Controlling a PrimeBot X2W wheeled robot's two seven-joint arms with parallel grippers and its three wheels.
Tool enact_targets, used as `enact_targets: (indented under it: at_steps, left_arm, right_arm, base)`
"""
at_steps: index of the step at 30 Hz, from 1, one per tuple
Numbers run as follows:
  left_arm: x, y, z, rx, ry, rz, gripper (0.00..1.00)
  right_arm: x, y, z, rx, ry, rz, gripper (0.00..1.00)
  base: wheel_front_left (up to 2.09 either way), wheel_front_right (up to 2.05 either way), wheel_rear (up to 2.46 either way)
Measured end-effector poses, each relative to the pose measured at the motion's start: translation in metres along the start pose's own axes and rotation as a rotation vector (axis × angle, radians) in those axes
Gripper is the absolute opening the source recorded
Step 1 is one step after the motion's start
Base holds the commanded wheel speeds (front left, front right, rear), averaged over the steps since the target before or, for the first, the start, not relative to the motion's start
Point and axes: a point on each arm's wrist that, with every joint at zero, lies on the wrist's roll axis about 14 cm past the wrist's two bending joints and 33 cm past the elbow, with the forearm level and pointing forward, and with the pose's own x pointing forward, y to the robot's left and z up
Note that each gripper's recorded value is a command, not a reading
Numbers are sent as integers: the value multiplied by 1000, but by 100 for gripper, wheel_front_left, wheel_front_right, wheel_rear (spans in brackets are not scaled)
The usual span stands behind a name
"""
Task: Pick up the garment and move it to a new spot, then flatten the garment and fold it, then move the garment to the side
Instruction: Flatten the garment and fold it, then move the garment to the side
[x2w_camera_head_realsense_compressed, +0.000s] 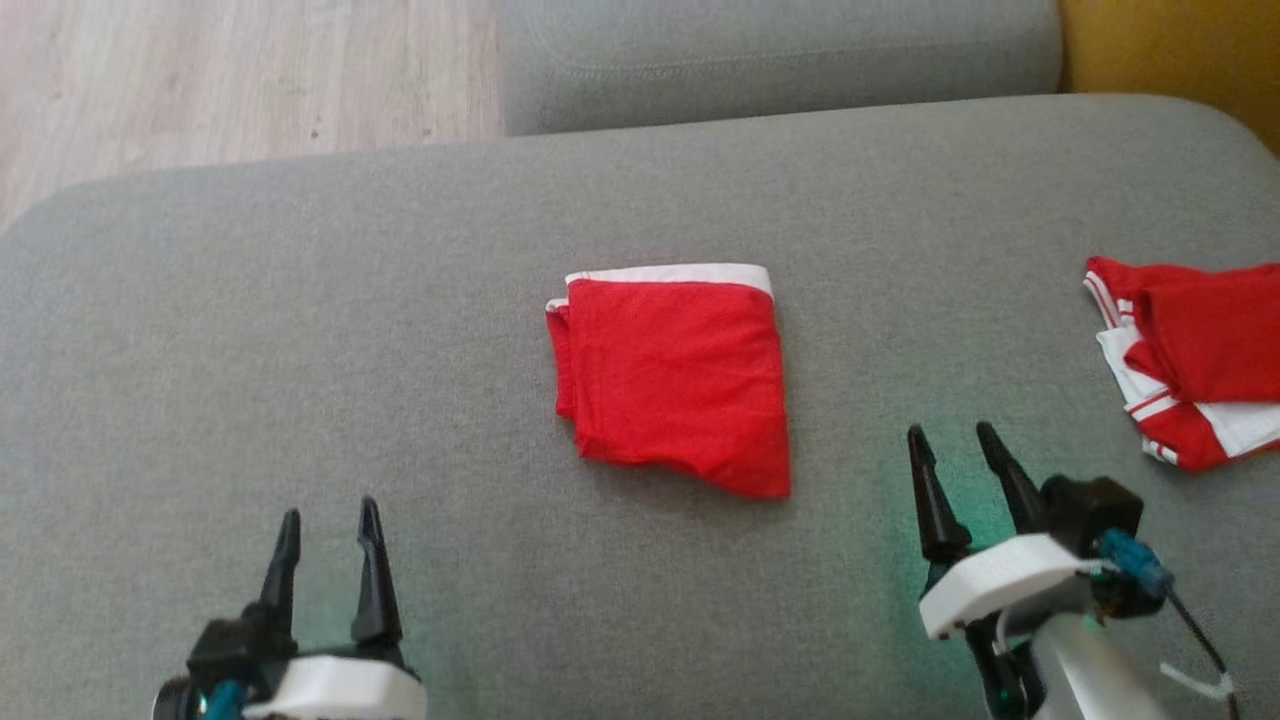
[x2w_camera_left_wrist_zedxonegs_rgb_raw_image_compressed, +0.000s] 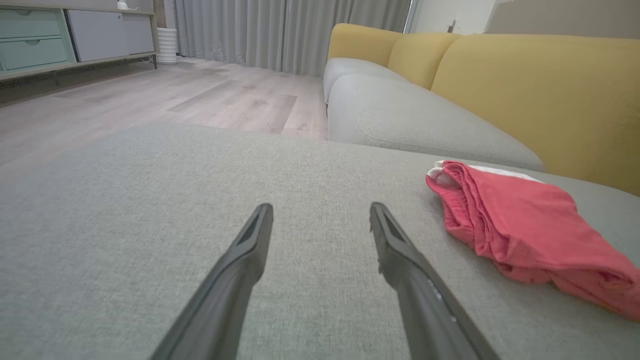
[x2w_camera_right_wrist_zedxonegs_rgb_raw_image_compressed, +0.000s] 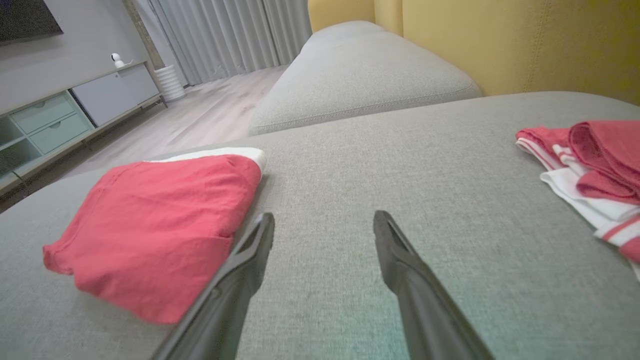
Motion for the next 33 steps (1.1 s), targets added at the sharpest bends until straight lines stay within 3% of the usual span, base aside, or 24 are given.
enact_targets:
  at_steps: [14, 23, 33]
  left_arm:
    - [-6, -2, -10, 15, 30, -2, 100]
    - [13, -12, -13, 5, 43, -39, 100]
    - [0, 23, -25, 7, 86, 67, 100]
  right_arm:
    - [-1, 9, -12, 20, 31, 21, 100]
    - [65, 49, -14, 107, 91, 132, 100]
    - [111, 82, -53, 182, 252, 189, 100]
  base:
    - [0, 0, 0]
    - [0, 0, 0]
    - [0, 0, 0]
